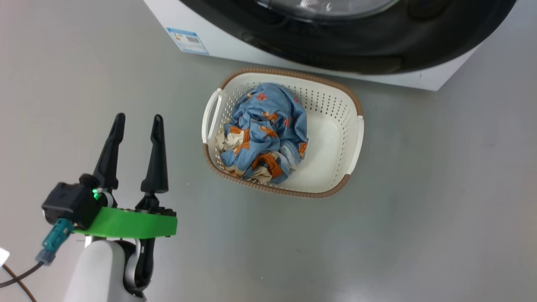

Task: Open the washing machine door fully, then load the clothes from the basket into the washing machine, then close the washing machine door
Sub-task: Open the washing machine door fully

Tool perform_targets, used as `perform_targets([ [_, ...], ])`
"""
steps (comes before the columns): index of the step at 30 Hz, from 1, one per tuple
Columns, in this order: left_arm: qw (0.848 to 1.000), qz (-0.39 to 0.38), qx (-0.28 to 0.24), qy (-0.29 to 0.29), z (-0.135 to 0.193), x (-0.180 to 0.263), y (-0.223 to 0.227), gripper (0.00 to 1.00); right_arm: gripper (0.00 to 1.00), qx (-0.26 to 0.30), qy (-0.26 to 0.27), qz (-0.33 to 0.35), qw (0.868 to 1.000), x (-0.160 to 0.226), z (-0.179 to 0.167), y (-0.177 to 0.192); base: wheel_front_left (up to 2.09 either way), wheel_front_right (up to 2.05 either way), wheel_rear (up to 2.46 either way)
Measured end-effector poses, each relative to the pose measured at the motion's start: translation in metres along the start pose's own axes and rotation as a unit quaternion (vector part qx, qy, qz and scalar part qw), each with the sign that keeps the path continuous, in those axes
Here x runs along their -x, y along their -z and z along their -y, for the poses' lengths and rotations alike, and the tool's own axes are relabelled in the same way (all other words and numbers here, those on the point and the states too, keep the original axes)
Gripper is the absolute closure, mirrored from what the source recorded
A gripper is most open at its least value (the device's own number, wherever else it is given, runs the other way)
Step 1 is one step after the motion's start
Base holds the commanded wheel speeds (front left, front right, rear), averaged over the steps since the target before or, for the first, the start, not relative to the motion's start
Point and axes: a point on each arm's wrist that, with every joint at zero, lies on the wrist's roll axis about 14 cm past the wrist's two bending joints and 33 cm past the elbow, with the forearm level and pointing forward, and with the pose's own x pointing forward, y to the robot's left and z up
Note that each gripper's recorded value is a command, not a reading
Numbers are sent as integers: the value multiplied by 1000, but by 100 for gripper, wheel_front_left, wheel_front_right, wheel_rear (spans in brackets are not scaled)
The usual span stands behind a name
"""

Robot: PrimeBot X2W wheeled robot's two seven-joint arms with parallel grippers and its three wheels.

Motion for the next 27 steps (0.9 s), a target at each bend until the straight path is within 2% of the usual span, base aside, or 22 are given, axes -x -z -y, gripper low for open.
perform_targets([
  [14,1000,13,3,2,4,15,-15,0,100,-7,-1,-35,999,25,-20,33,0,0,0],
  [27,1000,15,5,7,7,25,-19,0,100,5,-3,12,1000,37,-35,18,0,0,0],
])
